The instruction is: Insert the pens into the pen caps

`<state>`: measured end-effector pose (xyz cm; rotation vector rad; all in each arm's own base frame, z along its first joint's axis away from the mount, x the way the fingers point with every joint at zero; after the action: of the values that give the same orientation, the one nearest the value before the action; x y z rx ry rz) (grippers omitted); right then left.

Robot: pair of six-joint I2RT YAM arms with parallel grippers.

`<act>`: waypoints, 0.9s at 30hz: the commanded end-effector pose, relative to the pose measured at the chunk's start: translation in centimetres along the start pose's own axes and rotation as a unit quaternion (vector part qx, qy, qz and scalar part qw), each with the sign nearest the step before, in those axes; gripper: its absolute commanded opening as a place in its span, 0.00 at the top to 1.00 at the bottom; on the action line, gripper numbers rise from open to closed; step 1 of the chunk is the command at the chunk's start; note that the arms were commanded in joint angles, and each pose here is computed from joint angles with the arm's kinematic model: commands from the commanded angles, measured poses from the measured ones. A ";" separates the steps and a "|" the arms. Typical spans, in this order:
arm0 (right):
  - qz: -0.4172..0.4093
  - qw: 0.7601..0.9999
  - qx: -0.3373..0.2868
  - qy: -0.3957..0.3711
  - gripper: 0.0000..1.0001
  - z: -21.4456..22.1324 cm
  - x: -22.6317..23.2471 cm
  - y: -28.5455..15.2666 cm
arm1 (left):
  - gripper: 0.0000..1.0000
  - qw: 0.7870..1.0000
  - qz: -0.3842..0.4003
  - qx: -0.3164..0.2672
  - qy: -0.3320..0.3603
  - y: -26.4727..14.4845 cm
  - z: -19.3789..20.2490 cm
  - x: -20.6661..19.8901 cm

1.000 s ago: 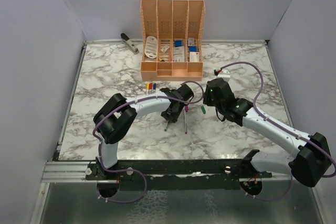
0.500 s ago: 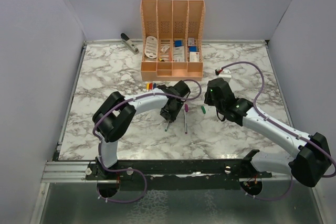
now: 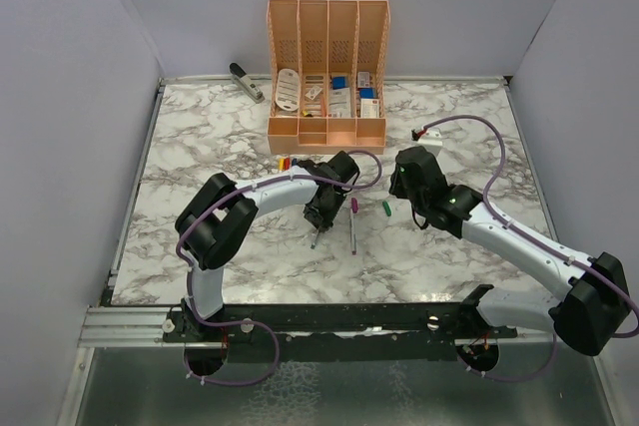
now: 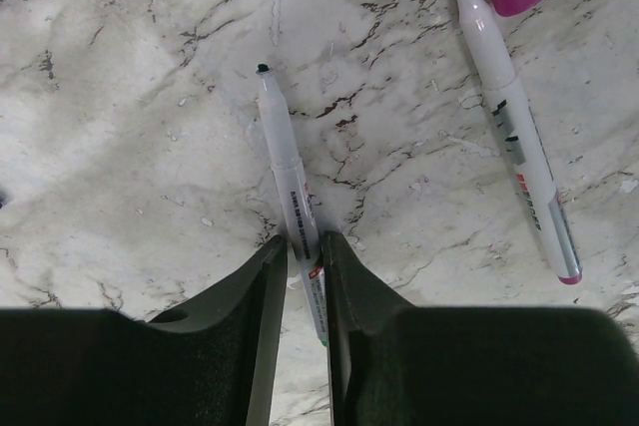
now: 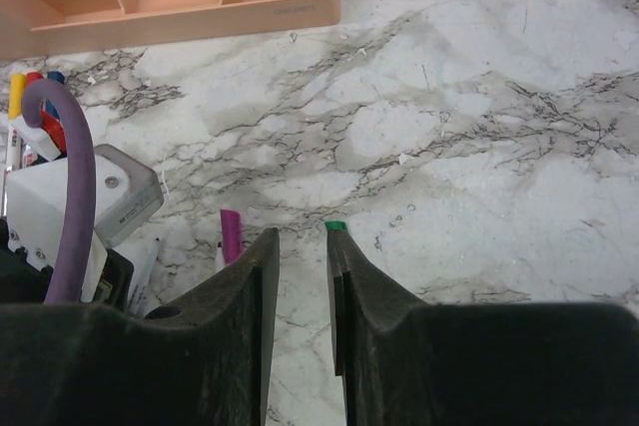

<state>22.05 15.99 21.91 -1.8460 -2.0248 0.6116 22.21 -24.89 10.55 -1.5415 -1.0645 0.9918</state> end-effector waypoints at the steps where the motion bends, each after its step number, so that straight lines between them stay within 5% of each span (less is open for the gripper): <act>1: 0.021 1.000 -0.012 0.012 0.74 -1.1 0.0 -0.2 | 0.77 0.991 -0.058 0.118 0.004 5.5 4.1 2.3; 17: 0.036 0.999 -0.021 0.020 0.74 -1.4 -0.3 -0.4 | 0.83 0.986 -0.052 0.159 0.018 7.3 3.7 1.8; 27: 0.037 0.999 -0.021 0.034 0.73 -1.0 -0.5 -0.6 | 1.00 0.984 -0.056 0.169 0.019 7.8 4.1 2.0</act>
<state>22.23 15.77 22.28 -1.9036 -1.9736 0.5898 22.89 -25.40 10.48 -1.4842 -0.9831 1.0075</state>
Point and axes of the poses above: each gripper's point midway between its finger pads, its own y axis out along the fingers, its own x axis along the line the jaws close on, z = x × y, the point moved 10 cm from there along -y, back along the fingers, and after that the axes turned 14 degrees about -y, right-handed, at the moved point
